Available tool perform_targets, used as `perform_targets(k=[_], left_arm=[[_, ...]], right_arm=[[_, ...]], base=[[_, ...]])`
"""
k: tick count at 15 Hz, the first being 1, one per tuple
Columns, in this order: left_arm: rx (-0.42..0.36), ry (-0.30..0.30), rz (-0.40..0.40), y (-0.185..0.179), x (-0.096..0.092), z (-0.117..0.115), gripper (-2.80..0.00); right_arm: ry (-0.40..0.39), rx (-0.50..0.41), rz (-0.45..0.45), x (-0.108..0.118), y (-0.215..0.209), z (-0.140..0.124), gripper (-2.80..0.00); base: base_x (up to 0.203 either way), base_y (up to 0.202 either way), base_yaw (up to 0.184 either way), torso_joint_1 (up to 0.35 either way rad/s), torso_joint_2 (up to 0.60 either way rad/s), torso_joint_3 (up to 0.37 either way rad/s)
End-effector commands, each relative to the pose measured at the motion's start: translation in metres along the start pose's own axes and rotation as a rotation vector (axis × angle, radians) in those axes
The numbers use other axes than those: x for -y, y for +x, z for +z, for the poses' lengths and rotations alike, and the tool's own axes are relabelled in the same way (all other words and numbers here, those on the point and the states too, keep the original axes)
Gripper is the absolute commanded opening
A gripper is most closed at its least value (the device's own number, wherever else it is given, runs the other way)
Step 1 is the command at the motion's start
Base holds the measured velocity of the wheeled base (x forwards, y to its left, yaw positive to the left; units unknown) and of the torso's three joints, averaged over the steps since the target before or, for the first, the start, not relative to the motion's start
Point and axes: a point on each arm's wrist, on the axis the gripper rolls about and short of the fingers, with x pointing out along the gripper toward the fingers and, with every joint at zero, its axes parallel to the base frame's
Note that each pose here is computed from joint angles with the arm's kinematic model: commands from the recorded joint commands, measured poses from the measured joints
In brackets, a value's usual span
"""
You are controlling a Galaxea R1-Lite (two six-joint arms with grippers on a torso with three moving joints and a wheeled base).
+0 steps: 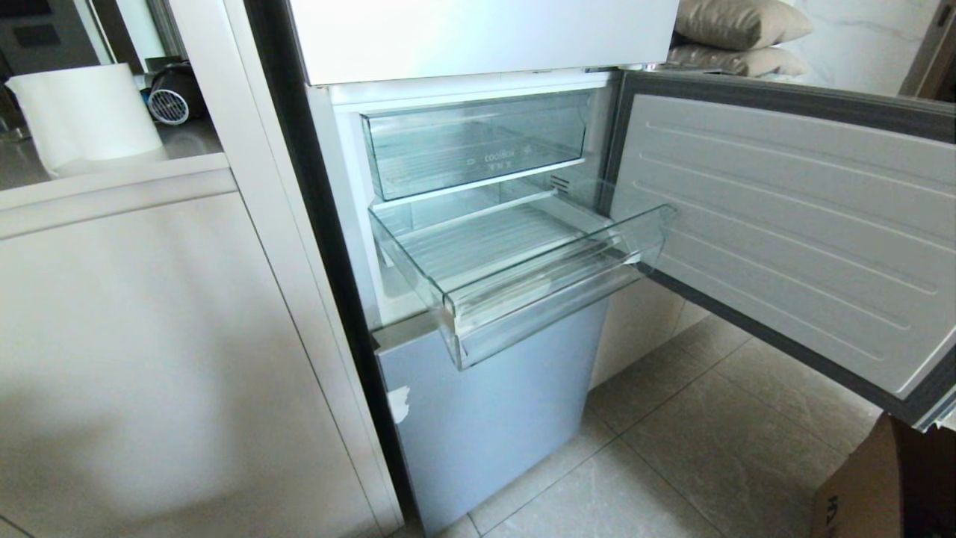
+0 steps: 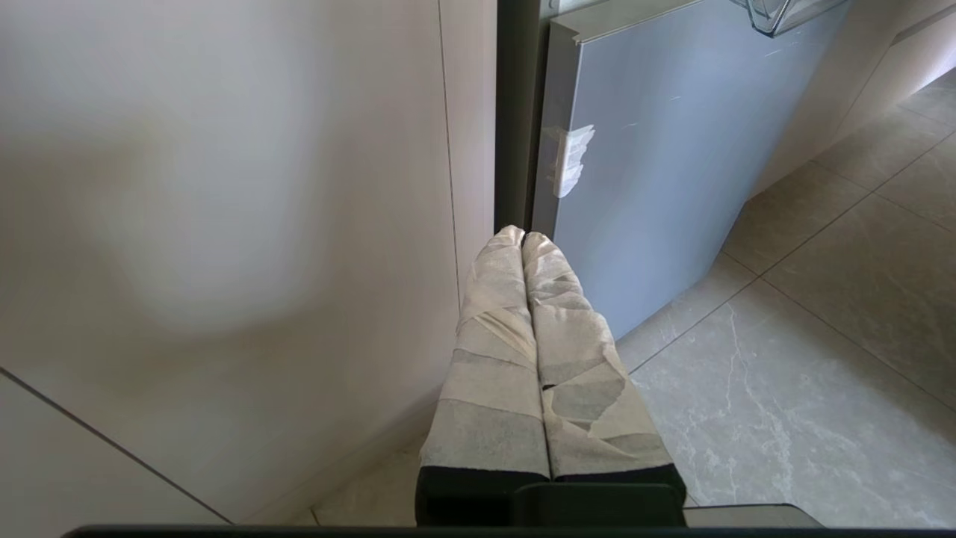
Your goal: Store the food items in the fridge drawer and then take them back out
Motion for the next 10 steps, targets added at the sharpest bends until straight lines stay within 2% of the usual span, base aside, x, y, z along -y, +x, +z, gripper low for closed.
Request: perform_targets(k=[1,3,7,10], left_arm=[[-0.002,0.000,0.001,0.000,0.000,0.000,-2.80],[-0.002,0.000,0.001,0.000,0.000,0.000,-2.80],[-0.002,0.000,0.001,0.000,0.000,0.000,-2.80],[-0.002,0.000,0.001,0.000,0.000,0.000,-2.80]], right_arm=[[-0.036,-0.004,0.214,-0.024,-0.032,-0.019,-2.80],[-0.079,0.014,0.291,-0.024,-0.060,-0.038,-2.80],[-0.156,0.110,0.300,-0.015,-0.094,-0.071,-2.80],[-0.161,0.074,0.288,-0.013,-0.095,-0.080,-2.80]], base=[[0.000,0.000,0.000,0.000,0.00,0.000],[0.000,0.000,0.000,0.000,0.00,0.000],[0.000,0.000,0.000,0.000,0.00,0.000],[0.000,0.000,0.000,0.000,0.00,0.000]])
